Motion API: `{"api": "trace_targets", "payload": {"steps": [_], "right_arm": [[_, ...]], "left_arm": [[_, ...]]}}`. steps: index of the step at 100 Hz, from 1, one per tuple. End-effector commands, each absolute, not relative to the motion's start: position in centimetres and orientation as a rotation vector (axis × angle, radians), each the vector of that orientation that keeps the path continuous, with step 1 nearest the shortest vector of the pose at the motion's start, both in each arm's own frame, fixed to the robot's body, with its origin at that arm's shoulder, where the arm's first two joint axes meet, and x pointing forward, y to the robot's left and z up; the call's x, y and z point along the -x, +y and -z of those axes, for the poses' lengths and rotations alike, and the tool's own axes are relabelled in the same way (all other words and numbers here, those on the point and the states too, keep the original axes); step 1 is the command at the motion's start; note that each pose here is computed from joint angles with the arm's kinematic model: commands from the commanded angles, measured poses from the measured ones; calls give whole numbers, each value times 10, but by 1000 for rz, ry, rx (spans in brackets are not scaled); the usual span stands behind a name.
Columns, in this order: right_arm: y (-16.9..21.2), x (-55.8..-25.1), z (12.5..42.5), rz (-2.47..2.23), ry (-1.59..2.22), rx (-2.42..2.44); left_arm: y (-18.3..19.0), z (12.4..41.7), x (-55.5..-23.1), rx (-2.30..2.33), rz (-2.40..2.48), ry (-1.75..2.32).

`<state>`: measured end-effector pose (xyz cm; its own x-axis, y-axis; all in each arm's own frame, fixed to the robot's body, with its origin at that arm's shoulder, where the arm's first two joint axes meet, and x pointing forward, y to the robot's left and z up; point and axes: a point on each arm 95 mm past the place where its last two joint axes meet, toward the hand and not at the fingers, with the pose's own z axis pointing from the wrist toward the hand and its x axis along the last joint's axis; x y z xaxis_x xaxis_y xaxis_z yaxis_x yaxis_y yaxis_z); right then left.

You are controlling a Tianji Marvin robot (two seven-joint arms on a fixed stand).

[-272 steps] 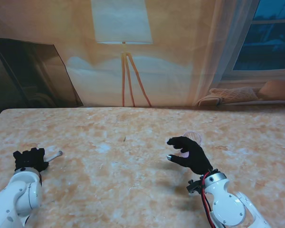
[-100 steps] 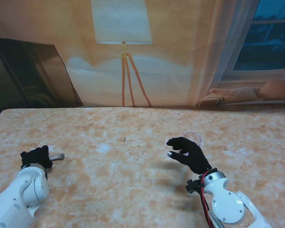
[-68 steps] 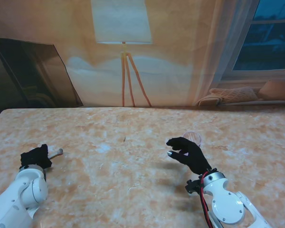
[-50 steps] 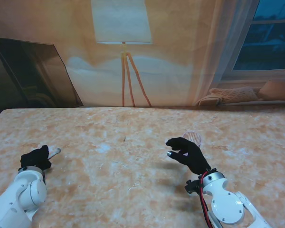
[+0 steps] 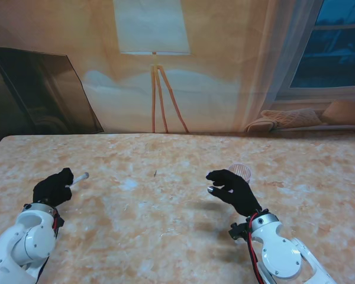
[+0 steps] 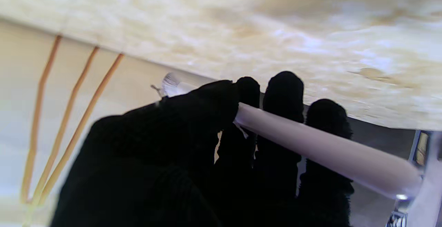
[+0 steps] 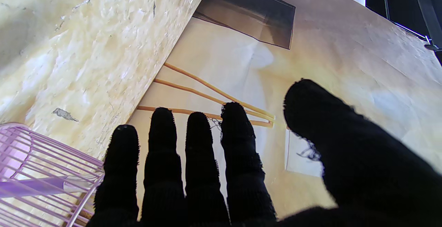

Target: Insert makeup brushes into the holder

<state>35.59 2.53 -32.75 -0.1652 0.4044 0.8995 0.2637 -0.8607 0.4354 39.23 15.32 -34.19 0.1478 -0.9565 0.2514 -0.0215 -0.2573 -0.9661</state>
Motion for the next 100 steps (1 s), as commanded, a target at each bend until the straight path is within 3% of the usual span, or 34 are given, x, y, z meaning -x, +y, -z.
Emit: {"api": "trace_targets", "payload": {"steps": [1, 48, 100], "right_arm": [[31, -355, 328, -2201, 793, -1975], [50, -362, 329, -2242, 626, -2145], [72, -362, 334, -2229, 418, -2416]], "left_arm": [[140, 332, -394, 1509, 1342, 975], [42, 296, -399, 1772, 1864, 933], [-70, 282, -403, 1970, 2221, 1017]]}}
